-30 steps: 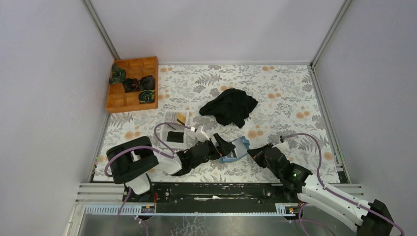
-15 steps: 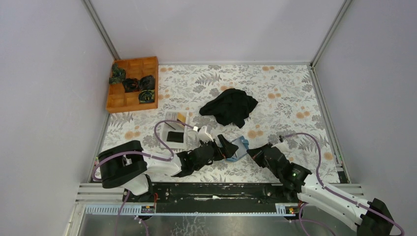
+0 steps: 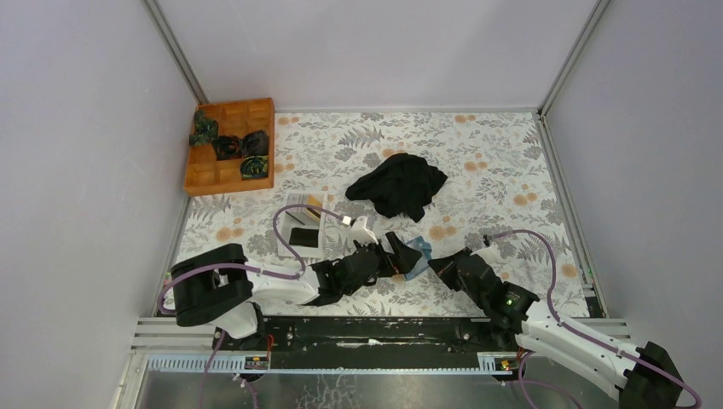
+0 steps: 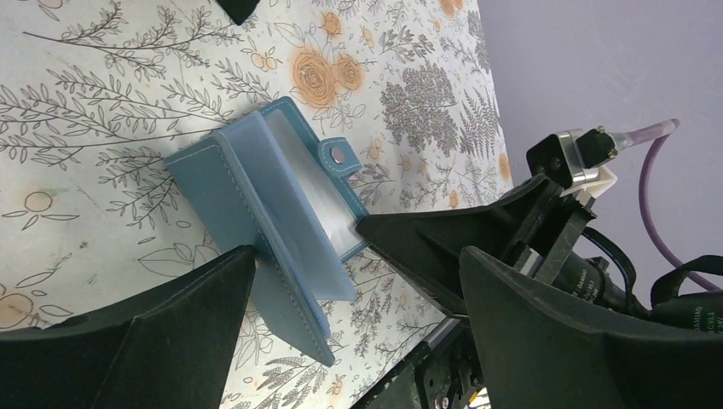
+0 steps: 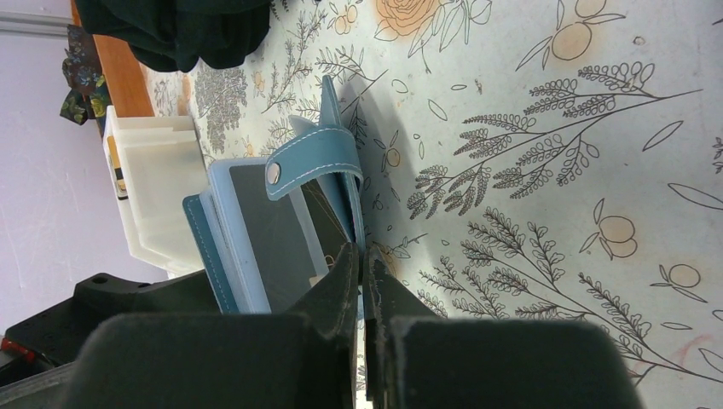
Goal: Put the credit cards into the card holder
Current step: Close the card holder at the center of the board.
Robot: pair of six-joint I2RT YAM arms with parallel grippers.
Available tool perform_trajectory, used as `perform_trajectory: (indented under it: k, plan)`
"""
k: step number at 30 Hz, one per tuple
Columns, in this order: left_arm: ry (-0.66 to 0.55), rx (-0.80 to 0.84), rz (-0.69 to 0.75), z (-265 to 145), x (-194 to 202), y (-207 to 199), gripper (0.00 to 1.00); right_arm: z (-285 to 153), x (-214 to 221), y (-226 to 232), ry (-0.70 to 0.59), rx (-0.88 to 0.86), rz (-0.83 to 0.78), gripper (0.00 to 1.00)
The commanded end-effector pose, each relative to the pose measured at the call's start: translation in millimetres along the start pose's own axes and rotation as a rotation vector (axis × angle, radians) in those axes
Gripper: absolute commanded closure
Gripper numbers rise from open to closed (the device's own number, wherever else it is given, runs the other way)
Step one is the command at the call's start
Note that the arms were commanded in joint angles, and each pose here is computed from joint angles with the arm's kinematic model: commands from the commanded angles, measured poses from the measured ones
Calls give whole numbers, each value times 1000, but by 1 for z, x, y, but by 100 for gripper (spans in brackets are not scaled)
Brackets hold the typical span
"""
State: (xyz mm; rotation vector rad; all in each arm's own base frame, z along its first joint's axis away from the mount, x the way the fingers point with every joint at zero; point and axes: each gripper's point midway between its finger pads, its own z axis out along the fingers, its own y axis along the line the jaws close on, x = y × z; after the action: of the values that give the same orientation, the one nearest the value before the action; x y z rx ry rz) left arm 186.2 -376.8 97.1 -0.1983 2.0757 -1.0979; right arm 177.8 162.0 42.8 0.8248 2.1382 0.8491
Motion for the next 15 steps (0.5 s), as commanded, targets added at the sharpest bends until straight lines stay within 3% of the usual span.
perform_trajectory:
  k: [1,15]
  plan:
    - [-10,3,50,4,-2,-9,3,0,-2,11,-7,-39,9,100]
    - [135,-39,154,17,31,1,3,3,6,3,22,-28,2,100]
